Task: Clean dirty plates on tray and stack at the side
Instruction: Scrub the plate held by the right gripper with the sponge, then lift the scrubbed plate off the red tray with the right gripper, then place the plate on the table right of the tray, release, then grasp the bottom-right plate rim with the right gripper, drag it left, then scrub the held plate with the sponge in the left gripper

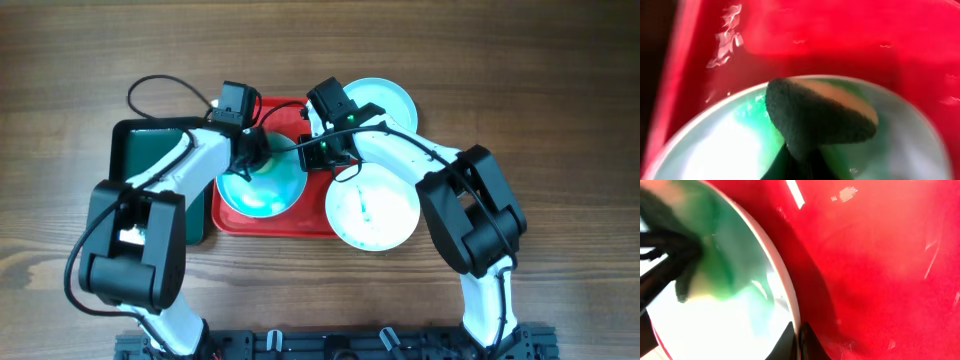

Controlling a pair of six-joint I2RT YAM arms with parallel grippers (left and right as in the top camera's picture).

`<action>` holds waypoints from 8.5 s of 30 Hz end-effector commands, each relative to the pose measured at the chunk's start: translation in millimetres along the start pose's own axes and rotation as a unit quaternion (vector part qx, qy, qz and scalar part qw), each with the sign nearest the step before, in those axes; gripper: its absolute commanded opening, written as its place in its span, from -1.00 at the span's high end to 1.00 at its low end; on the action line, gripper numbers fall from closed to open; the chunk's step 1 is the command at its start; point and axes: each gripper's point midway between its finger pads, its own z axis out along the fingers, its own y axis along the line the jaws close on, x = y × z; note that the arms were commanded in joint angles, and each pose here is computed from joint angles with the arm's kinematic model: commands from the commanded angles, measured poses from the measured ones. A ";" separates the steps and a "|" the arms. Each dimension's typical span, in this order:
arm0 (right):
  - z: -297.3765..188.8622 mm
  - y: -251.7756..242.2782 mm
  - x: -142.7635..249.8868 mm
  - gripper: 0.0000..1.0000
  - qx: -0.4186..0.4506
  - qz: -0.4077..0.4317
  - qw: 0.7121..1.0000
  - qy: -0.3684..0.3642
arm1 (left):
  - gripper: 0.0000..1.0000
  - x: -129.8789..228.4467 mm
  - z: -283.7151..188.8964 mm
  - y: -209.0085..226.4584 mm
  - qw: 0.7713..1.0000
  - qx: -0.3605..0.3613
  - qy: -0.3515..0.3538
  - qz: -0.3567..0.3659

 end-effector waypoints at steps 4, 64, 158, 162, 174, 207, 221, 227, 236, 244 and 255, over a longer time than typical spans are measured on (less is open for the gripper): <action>2.8 2.7 0.7 0.91 -0.008 0.002 1.000 0.006 | 0.92 99.6 -5.8 38.6 0.971 -0.021 0.221 0.094; -62.1 -2.8 -18.3 0.92 0.098 0.013 0.992 -0.078 | 0.92 -78.3 -163.8 38.1 0.996 -0.050 -0.018 -0.074; -203.7 -153.3 101.6 0.40 0.085 0.217 0.971 -0.055 | 0.92 -97.3 -163.1 41.1 0.994 -0.023 -0.041 -0.097; -166.3 -150.7 129.1 0.40 0.107 0.216 0.970 0.004 | 0.92 -97.6 -163.1 41.0 0.994 -0.023 -0.042 -0.097; -115.2 -164.9 150.9 0.76 0.122 0.210 0.968 0.059 | 0.92 -97.5 -163.1 41.0 0.994 -0.023 -0.042 -0.097; -52.5 -9.2 15.7 0.40 0.097 0.021 0.986 -0.137 | 0.92 -100.2 -147.9 40.4 0.994 -0.028 -0.032 -0.097; -8.9 -25.1 13.2 0.69 0.060 -0.100 0.993 -0.013 | 0.92 -99.4 -147.6 38.6 0.995 -0.023 -0.029 -0.097; -8.9 -27.0 17.7 0.91 0.060 0.120 0.991 -0.017 | 0.92 -89.8 -139.8 30.8 0.996 -0.022 -0.018 -0.085; -6.1 -18.3 23.2 0.91 0.037 0.118 0.992 -0.003 | 0.92 -26.0 -82.8 0.9 0.999 -0.034 0.039 -0.015; -6.1 -18.8 24.3 0.91 0.039 0.069 0.997 0.001 | 0.92 12.4 -34.7 -27.1 0.996 0.011 0.039 0.085; -6.0 -18.7 24.2 0.91 0.038 0.069 0.997 0.001 | 0.92 64.3 -19.0 -32.9 0.977 0.083 0.118 0.160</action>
